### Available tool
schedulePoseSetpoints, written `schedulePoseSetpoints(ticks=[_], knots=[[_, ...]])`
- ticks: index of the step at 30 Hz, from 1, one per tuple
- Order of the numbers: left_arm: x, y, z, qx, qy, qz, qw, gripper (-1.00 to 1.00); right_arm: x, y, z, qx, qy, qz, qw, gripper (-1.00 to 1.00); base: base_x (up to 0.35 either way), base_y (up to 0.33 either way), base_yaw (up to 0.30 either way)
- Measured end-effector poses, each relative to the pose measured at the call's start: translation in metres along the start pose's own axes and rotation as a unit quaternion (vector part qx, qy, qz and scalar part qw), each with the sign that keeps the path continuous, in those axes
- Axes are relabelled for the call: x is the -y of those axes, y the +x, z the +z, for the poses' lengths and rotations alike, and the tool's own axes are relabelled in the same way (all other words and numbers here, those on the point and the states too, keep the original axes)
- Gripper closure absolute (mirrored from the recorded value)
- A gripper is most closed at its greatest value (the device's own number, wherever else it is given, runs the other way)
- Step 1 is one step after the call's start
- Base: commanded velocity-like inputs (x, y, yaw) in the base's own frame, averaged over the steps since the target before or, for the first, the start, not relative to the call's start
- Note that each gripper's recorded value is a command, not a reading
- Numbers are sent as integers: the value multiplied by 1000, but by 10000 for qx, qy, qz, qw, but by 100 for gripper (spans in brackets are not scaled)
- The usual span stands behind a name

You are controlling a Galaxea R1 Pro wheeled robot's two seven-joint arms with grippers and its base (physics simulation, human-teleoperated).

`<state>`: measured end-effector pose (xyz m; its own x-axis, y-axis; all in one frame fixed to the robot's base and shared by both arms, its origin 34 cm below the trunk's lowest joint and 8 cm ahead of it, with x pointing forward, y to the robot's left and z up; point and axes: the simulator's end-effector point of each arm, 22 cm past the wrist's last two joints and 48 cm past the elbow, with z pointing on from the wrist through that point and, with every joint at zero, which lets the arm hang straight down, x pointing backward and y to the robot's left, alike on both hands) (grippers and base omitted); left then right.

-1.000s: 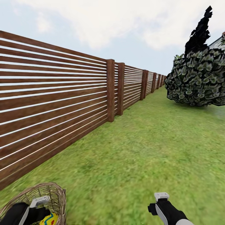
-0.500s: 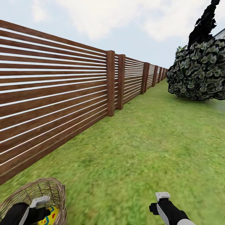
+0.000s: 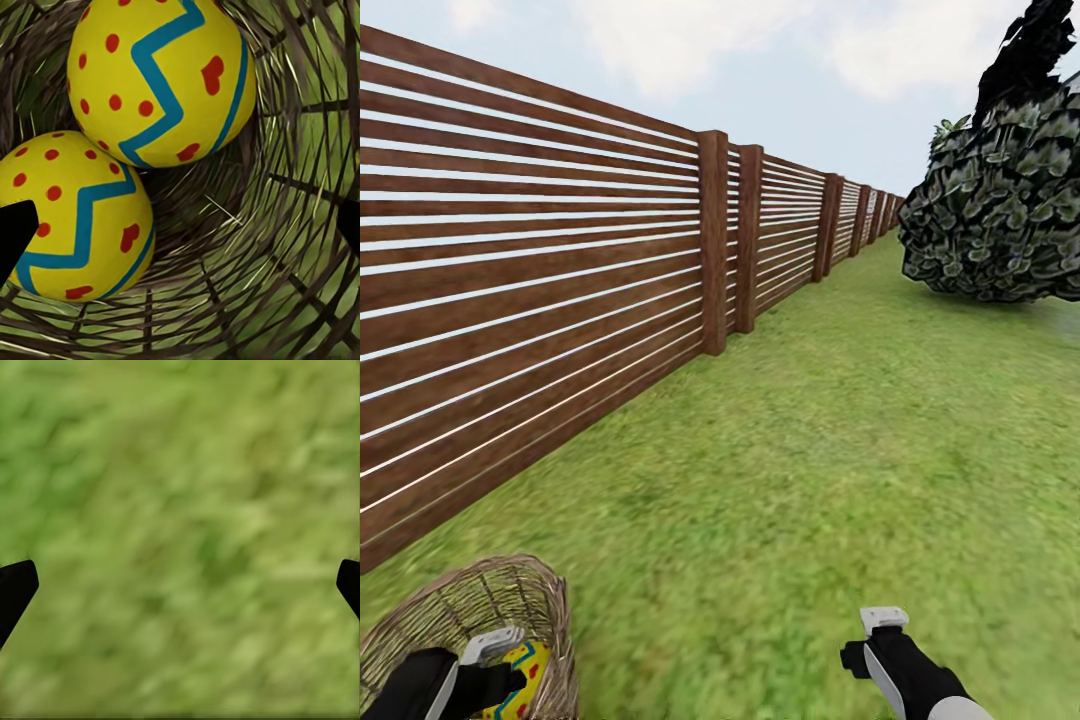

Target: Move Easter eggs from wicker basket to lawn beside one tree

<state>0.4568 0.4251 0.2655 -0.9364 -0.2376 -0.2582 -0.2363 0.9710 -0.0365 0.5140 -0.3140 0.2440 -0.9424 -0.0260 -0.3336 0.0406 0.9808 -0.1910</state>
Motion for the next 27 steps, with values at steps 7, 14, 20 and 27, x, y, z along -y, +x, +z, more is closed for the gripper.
schedulePoseSetpoints(ticks=[7, 14, 20, 27], knots=[[0, 10, 10, -142, -18, 3, 9999, -100, -1, -4, 6, 28, -1, 0, 10000, -100, 0, 0, 0], [0, 20, 19, -286, -38, 6, 9996, -100, -3, -3, 13, 22, 4, -9, 10000, -100, 0, 0, 0], [8, 32, 28, -423, 0, 9, 9991, -100, 12, -50, 11, 785, 101, 90, 9968, -100, 0, 0, 0], [7, 42, 37, -567, -31, 17, 9984, -100, 22, -94, 8, 1957, 151, 229, 9803, -100, 0, 0, 0]])
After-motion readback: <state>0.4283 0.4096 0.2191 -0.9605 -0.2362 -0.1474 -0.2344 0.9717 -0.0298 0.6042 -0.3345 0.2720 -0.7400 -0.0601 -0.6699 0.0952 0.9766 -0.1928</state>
